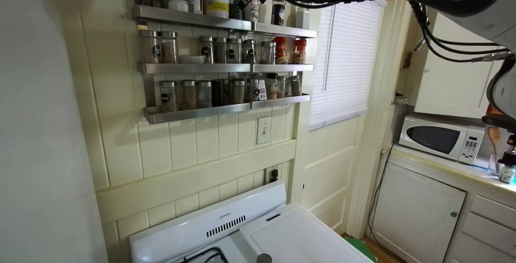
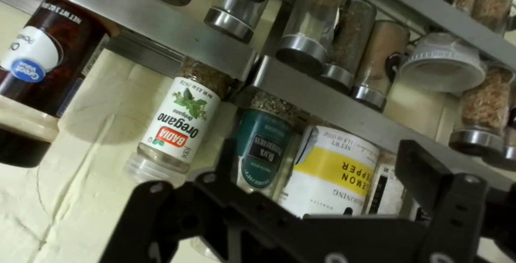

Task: Remove one bottle from the top shelf

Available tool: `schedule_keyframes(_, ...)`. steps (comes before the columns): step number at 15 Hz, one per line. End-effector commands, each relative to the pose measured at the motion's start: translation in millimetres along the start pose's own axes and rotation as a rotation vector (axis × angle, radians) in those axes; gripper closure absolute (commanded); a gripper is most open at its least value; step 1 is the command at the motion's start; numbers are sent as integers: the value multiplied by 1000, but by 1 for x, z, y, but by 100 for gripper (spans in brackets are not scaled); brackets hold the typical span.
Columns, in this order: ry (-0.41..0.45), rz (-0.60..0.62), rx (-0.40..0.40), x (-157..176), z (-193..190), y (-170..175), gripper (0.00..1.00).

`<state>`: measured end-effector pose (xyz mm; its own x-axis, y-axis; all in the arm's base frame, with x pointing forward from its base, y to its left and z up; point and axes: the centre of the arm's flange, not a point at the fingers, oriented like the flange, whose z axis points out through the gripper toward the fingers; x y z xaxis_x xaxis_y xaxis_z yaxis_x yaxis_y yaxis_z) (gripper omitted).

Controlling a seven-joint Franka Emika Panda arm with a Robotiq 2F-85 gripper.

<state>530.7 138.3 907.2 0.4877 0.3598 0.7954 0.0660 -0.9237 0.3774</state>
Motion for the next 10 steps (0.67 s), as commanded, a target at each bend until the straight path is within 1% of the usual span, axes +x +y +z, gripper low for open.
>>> schedule_keyframes(1,14,46,4,4,0,0,0)
schedule_keyframes(3,31,94,9,9,-1,1,0)
schedule_keyframes(6,38,111,12,11,-1,1,0)
schedule_keyframes(7,90,160,28,16,5,-1,0)
schedule_keyframes(8,121,202,13,21,9,-5,0)
schedule_keyframes(10,190,269,20,30,18,-19,0)
